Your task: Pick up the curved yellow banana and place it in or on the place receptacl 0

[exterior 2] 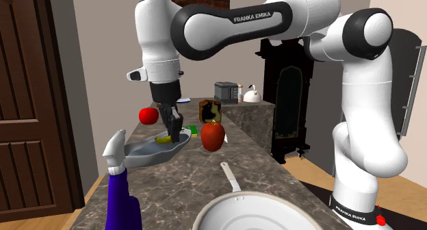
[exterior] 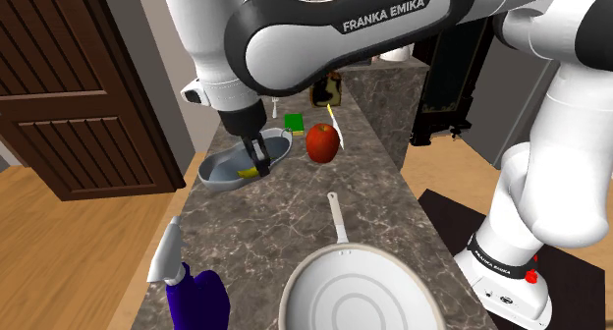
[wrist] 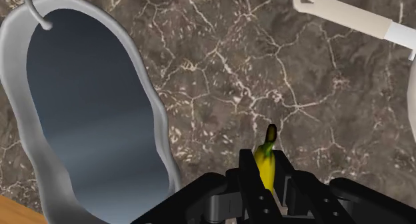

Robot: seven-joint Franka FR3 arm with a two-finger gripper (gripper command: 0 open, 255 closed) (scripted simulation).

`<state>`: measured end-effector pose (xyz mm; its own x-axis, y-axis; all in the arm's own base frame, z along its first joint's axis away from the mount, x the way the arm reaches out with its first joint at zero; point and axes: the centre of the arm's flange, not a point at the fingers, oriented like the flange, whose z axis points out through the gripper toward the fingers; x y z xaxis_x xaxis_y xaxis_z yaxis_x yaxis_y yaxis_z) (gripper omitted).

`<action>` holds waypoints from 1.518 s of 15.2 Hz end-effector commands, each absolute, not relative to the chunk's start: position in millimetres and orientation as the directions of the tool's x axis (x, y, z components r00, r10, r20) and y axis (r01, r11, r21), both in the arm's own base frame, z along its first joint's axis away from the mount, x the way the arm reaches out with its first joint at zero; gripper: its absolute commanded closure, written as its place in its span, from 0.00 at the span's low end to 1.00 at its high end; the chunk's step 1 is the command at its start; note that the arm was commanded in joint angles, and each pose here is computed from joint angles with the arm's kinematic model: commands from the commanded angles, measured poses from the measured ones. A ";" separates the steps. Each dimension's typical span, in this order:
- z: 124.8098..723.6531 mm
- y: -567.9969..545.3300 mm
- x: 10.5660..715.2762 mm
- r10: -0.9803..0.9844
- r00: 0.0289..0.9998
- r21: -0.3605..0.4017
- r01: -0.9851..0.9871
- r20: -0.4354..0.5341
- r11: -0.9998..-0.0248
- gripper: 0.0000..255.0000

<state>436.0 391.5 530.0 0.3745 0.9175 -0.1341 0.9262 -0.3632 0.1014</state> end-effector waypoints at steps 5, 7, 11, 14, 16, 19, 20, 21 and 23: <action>561.0 390.9 435.6 0.917 0.375 0.101 0.926 -0.135 -0.363 1.00; 562.2 384.2 447.0 0.917 0.375 0.101 0.926 -0.135 -0.363 1.00; 562.9 357.7 492.7 0.917 0.375 0.101 0.926 -0.135 -0.363 1.00; 563.3 337.9 526.9 0.917 0.375 0.101 0.926 -0.135 -0.363 1.00; 563.6 324.6 549.7 0.917 0.375 0.101 0.926 -0.135 -0.363 1.00; 564.1 304.8 584.0 0.917 0.375 0.101 0.926 -0.135 -0.363 1.00; 564.3 298.8 594.2 0.917 0.375 0.101 0.926 -0.135 -0.363 1.00; 559.0 298.8 594.2 0.917 0.375 0.101 0.926 -0.135 -0.363 1.00; 548.4 298.8 594.2 0.917 0.375 0.101 0.926 -0.135 -0.363 1.00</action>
